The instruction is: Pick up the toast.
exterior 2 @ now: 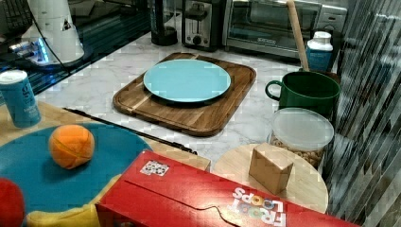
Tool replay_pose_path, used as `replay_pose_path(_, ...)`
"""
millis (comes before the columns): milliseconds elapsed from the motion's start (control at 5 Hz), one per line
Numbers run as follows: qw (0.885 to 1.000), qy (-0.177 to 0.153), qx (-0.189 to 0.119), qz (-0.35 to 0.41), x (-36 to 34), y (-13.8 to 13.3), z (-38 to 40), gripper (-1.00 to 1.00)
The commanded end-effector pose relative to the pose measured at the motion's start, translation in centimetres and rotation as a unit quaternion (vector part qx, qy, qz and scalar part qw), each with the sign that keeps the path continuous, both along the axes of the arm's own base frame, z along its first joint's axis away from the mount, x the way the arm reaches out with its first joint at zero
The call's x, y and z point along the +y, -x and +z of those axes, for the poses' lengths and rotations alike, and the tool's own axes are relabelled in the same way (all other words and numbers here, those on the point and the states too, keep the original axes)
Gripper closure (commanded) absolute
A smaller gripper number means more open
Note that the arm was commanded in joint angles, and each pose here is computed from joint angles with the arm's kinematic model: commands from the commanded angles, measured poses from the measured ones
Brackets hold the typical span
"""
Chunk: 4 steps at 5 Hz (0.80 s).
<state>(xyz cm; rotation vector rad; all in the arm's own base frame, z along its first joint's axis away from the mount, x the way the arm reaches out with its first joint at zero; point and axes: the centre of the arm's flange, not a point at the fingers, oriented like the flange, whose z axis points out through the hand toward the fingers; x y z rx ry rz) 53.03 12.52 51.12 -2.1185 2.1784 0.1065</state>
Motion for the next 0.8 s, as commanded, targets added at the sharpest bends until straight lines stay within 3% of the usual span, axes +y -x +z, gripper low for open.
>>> replay_pose_path(200,0.997,0.064,0.020,-0.032,-5.42,0.20,-1.54,1.00)
replay_pose_path(800,0.998,0.057,0.021,-0.020,-5.25,0.26,-1.41,1.00)
